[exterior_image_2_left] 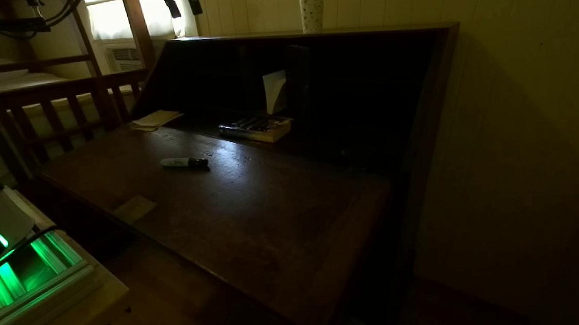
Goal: Put the book on top of the dresser
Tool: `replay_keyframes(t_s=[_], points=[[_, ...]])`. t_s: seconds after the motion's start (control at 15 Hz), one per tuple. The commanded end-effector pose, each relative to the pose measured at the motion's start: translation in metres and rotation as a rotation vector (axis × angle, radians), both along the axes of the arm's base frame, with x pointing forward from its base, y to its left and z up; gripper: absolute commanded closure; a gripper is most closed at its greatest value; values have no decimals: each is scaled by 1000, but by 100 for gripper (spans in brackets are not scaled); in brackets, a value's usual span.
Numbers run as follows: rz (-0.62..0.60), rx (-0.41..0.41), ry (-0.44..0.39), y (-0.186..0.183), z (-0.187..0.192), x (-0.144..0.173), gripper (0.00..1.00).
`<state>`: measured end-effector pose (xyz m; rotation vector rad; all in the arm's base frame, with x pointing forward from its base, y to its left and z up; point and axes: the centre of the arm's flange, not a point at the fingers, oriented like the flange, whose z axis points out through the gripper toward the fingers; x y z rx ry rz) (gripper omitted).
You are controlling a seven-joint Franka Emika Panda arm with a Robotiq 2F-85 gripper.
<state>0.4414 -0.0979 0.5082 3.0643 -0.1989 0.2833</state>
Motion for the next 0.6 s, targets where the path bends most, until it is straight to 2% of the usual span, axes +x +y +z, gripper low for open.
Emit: replay_keyframes(t_s=[0.0, 0.53], points=[[0, 0, 0, 0, 0, 0, 0], [-2, -17, 4, 0, -4, -2, 0]])
